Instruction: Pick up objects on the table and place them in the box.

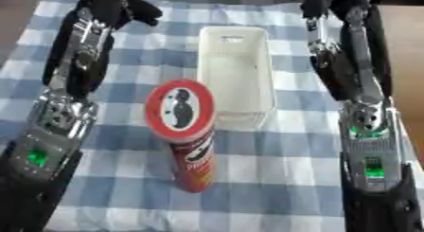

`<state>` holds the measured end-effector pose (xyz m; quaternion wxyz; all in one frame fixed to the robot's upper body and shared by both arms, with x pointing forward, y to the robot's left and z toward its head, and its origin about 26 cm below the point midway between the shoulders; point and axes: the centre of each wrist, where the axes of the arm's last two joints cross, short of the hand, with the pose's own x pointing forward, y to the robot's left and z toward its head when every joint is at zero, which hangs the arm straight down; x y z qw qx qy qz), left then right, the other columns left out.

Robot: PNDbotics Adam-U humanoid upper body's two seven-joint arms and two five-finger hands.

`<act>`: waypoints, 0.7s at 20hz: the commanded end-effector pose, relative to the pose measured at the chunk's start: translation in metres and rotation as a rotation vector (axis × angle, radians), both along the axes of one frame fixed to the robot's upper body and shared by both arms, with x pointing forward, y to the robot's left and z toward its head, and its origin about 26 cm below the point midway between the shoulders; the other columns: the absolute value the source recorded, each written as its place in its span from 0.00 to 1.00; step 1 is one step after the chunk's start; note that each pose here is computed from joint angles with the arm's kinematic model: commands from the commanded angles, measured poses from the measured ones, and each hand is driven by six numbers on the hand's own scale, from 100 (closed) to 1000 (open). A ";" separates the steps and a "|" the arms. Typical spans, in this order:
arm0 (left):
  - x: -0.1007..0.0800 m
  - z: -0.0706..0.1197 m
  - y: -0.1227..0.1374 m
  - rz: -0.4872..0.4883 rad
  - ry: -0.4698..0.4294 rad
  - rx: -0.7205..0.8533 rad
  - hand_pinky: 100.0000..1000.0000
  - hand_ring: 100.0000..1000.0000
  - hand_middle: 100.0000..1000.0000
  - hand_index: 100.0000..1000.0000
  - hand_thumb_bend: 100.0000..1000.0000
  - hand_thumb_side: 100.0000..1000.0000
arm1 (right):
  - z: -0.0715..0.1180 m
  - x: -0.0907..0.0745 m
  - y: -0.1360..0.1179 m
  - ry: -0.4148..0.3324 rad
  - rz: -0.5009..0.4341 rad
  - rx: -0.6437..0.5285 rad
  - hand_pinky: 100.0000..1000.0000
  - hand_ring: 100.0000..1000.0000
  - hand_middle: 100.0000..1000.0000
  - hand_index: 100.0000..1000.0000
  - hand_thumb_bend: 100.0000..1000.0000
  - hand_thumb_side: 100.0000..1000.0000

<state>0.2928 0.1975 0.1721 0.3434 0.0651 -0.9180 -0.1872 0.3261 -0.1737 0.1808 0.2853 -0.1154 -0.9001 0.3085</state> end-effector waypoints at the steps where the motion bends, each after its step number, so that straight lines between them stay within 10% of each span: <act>1: -0.001 0.006 -0.002 -0.008 -0.016 -0.011 0.55 0.60 0.77 0.92 0.02 1.00 | 0.003 -0.001 0.001 0.002 0.027 -0.042 0.64 0.95 1.00 1.00 0.00 0.92; 6: -0.001 0.005 -0.001 -0.006 -0.013 -0.009 0.55 0.60 0.77 0.92 0.02 1.00 | 0.002 0.000 0.000 0.038 0.060 -0.136 0.64 0.92 1.00 1.00 0.00 0.74; 7: -0.001 0.005 -0.001 -0.004 -0.011 -0.008 0.55 0.60 0.77 0.92 0.02 1.00 | 0.002 0.001 -0.001 0.047 0.064 -0.164 0.62 0.89 1.00 1.00 0.00 0.52; 14: -0.002 0.002 0.002 0.009 0.000 0.001 0.55 0.60 0.77 0.92 0.02 1.00 | 0.007 0.021 -0.012 0.095 0.074 -0.317 0.69 0.96 1.00 1.00 0.00 0.54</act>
